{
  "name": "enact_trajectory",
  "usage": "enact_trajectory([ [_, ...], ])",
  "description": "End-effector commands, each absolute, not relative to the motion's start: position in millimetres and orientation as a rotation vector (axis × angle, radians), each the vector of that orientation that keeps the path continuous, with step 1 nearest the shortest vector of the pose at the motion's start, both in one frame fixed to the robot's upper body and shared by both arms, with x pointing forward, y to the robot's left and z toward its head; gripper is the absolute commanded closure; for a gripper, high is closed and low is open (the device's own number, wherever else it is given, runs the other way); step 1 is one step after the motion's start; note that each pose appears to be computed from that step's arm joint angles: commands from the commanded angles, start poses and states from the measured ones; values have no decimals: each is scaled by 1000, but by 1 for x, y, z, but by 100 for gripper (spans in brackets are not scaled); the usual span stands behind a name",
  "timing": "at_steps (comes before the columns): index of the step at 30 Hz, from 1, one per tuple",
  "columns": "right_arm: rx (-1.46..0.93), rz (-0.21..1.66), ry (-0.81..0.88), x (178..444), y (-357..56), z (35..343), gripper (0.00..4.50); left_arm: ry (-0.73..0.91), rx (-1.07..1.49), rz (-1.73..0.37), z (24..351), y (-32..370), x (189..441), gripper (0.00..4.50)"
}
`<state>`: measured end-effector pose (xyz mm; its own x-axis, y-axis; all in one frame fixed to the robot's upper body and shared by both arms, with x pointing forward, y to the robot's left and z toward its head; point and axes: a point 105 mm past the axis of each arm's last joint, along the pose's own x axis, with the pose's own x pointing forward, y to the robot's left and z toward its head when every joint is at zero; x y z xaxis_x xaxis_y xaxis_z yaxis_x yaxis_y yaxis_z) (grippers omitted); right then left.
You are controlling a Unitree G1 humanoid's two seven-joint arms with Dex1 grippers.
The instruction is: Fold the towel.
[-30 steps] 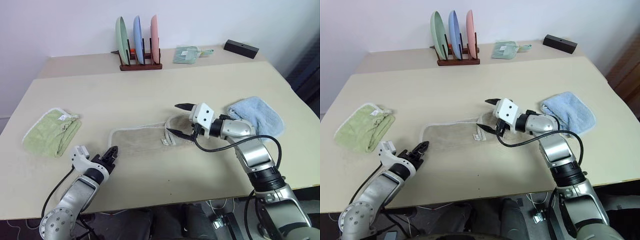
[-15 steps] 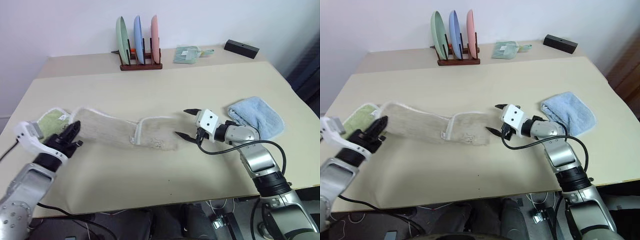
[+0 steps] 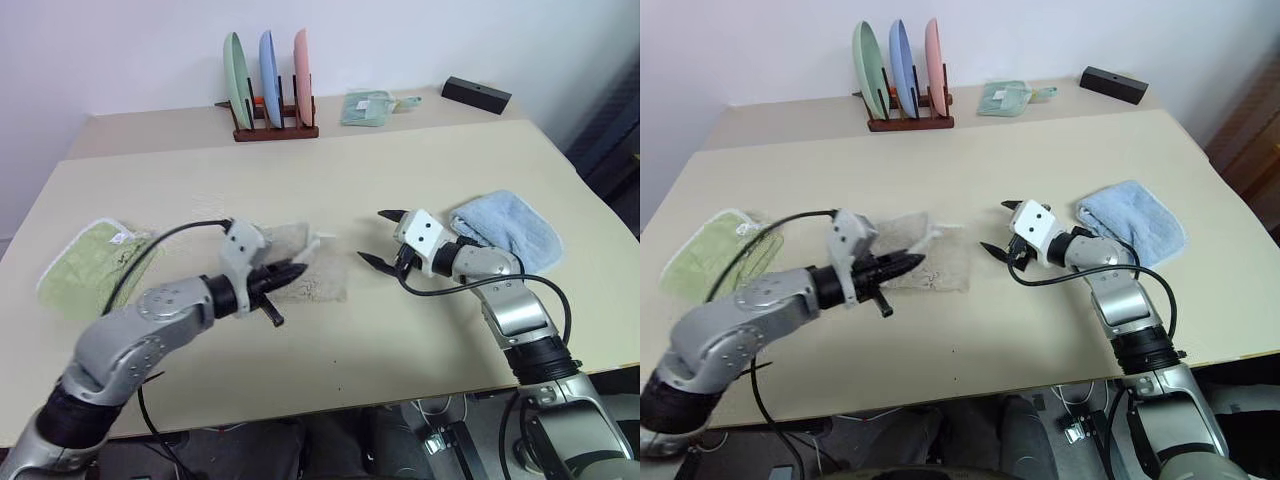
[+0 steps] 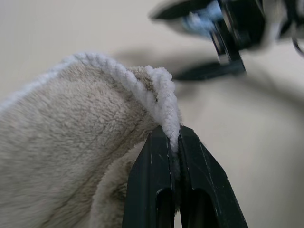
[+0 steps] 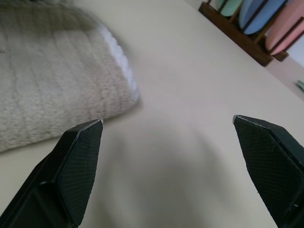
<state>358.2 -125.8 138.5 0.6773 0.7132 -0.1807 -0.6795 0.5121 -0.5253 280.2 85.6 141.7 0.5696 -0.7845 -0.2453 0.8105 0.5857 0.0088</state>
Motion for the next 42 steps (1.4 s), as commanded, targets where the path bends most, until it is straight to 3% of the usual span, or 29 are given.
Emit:
enact_trajectory([
  [1, -616, 812, -127, 358, -126, 154, 0, 196, 156, -967, 142, 70, 289, 448],
  [15, -606, 805, -132, 359, -122, 152, 0, 303, 143, -1043, 120, 42, 290, 448],
  [18, -607, 800, -131, 359, -123, 152, 0, 280, 40, -1040, 129, 39, 291, 353],
  [22, -613, 781, -125, 359, -128, 152, 0, 208, 9, -1054, 142, 46, 286, 160],
  [28, -627, 739, -90, 364, -143, 155, 0, 122, -47, -949, 163, 77, 286, 160],
  [29, -628, 729, -81, 365, -147, 156, 25, 106, -59, -938, 167, 83, 284, 155],
  [32, -615, 720, -73, 366, -154, 162, 135, 38, -92, -907, 181, 97, 281, 244],
  [36, -528, 742, -136, 365, -147, 181, 345, -8, -63, -750, 191, 124, 295, 448],
  [38, -421, 798, -173, 358, -133, 193, 441, 2, -32, -669, 187, 136, 305, 450],
  [42, -256, 1007, -171, 328, -78, 199, 446, 65, 69, -637, 163, 140, 311, 450],
])
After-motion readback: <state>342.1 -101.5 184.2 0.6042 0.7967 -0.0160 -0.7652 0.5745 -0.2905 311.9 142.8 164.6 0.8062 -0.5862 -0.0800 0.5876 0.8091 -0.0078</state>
